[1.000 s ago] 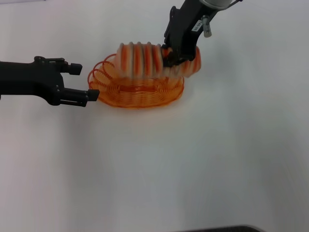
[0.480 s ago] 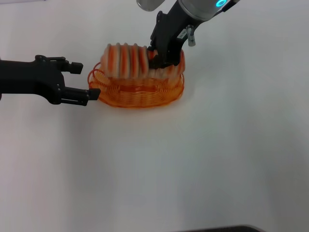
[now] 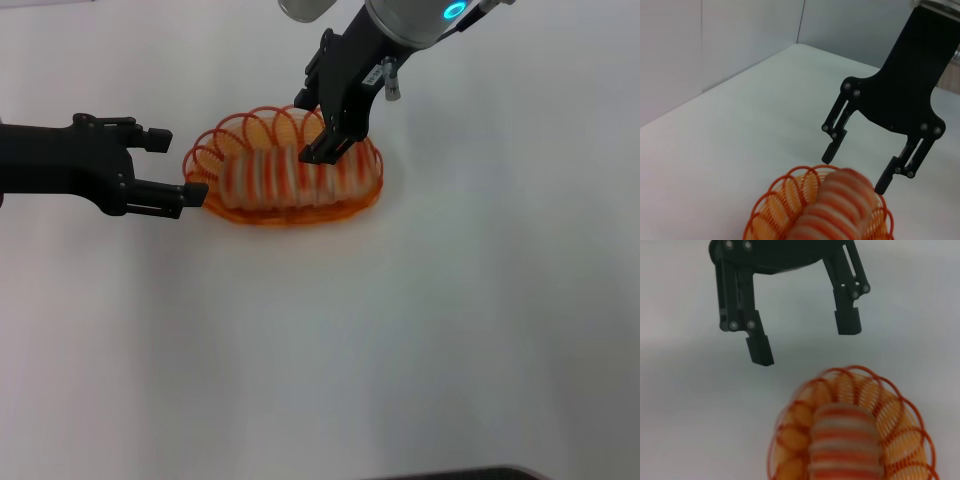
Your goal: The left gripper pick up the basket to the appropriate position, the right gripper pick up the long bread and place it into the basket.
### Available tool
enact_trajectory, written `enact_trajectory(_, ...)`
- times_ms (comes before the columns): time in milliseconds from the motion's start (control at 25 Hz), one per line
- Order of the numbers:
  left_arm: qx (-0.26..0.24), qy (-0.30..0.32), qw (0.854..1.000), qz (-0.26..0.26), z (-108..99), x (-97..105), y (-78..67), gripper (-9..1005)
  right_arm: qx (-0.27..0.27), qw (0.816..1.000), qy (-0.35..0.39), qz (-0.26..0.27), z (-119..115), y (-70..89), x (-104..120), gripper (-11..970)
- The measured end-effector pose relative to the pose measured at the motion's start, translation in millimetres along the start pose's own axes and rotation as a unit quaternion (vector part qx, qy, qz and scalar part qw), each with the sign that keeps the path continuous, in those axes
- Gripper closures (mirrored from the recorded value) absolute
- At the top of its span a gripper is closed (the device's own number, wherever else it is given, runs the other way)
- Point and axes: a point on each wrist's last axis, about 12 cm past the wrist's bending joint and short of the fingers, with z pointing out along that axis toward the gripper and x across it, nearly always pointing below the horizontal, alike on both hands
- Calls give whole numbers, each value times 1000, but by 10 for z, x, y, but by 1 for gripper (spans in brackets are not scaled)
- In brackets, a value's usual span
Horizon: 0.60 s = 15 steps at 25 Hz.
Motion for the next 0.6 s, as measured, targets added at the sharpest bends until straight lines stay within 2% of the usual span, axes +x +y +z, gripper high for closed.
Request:
enact_trajectory(120, 0, 0, 1000, 0, 0, 1, 1, 112, 5, 1000, -3, 5, 10, -9, 27, 299)
enact_trajectory(240, -5, 0, 1000, 0, 1, 13, 9, 112, 18, 1000, -20, 17, 8, -33, 71, 286)
enact_trajectory(360, -18, -4, 1000, 2, -8, 30, 34, 112, 40, 996, -69, 40, -44, -91, 137, 272)
enact_trajectory(520, -23, -6, 1000, 1, 0, 37, 46, 112, 74, 979, -166, 86, -215, -202, 373, 255)
enact_trajectory(600, -24, -8, 1000, 0, 9, 37, 47, 112, 90, 961, -235, 115, -335, -230, 552, 246)
